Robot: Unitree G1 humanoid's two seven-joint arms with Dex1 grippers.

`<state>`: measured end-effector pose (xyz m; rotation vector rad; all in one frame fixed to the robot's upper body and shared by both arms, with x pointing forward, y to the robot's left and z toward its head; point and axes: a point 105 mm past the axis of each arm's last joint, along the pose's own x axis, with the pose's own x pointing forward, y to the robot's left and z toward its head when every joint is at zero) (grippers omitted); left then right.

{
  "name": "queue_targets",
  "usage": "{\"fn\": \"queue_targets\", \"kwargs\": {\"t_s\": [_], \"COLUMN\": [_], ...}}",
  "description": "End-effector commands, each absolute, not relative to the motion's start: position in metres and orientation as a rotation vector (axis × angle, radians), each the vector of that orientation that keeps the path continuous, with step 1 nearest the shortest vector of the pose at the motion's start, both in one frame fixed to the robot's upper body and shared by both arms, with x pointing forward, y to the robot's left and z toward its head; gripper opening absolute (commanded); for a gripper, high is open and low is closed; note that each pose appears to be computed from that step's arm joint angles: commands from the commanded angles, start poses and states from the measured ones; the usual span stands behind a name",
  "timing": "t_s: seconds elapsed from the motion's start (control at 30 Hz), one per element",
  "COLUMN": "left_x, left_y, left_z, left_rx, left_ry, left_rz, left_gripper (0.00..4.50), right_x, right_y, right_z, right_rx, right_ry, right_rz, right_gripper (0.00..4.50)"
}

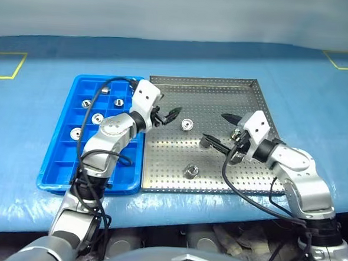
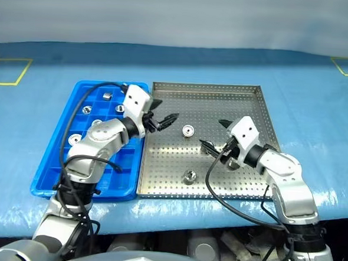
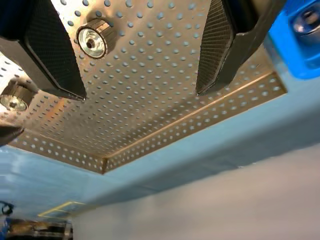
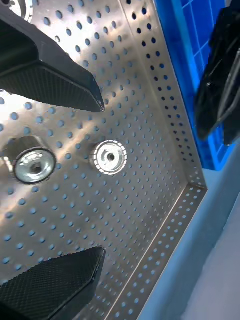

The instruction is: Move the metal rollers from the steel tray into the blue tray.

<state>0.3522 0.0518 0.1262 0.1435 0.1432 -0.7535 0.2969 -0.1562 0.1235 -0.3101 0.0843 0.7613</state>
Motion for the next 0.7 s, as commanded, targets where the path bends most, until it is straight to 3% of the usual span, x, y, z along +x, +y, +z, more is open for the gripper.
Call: {"fn": "queue_targets", "kwargs": {"t_s": [0.03,0.7], "left_x": [0.358,0.378], "left_y": [0.041,0.039], "left_z": [0.125,0.077], "left_rx": [0.247,0.366], "left_ry": [0.126,0.266], "left_rz": [-0.804,-0.762], "left_gripper": [3.82,3.82], "right_x": [0.291,0.282], "right_y": [-0.157,-0.159], "right_z": [0.141,0.142], "right_rx": [-0.322,-0.312], "right_ry": [0.017,0.024], "right_rz": [0.735,0.697], "right_gripper": [4.50,4.50]}}
